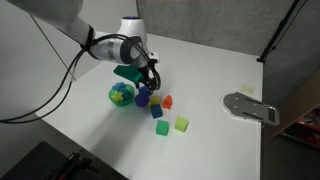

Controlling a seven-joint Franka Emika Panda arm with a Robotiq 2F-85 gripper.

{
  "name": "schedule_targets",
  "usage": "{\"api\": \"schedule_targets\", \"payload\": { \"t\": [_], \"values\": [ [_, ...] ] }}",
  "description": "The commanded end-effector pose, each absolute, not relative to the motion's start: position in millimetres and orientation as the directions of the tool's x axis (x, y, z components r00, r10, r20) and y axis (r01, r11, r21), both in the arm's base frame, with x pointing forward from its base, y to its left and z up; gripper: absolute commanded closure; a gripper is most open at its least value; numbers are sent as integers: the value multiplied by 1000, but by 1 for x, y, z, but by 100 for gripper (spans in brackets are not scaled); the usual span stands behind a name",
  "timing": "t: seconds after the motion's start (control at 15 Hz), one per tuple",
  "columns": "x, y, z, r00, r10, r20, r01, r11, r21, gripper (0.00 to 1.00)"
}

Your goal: Put the yellow object inside the bowl

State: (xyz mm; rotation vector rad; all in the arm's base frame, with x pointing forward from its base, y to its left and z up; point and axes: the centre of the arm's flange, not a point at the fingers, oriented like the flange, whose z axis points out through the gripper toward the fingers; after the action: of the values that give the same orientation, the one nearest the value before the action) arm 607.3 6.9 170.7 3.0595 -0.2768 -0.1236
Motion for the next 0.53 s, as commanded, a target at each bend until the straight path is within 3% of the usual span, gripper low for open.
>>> {"api": "schedule_targets", "payload": {
  "t": [0.0, 0.47],
  "values": [
    [616, 4, 163, 963, -258, -78, -257, -966, 21, 0],
    [628, -2, 148, 958, -286, -17, -286, -958, 0, 0]
  ]
}}
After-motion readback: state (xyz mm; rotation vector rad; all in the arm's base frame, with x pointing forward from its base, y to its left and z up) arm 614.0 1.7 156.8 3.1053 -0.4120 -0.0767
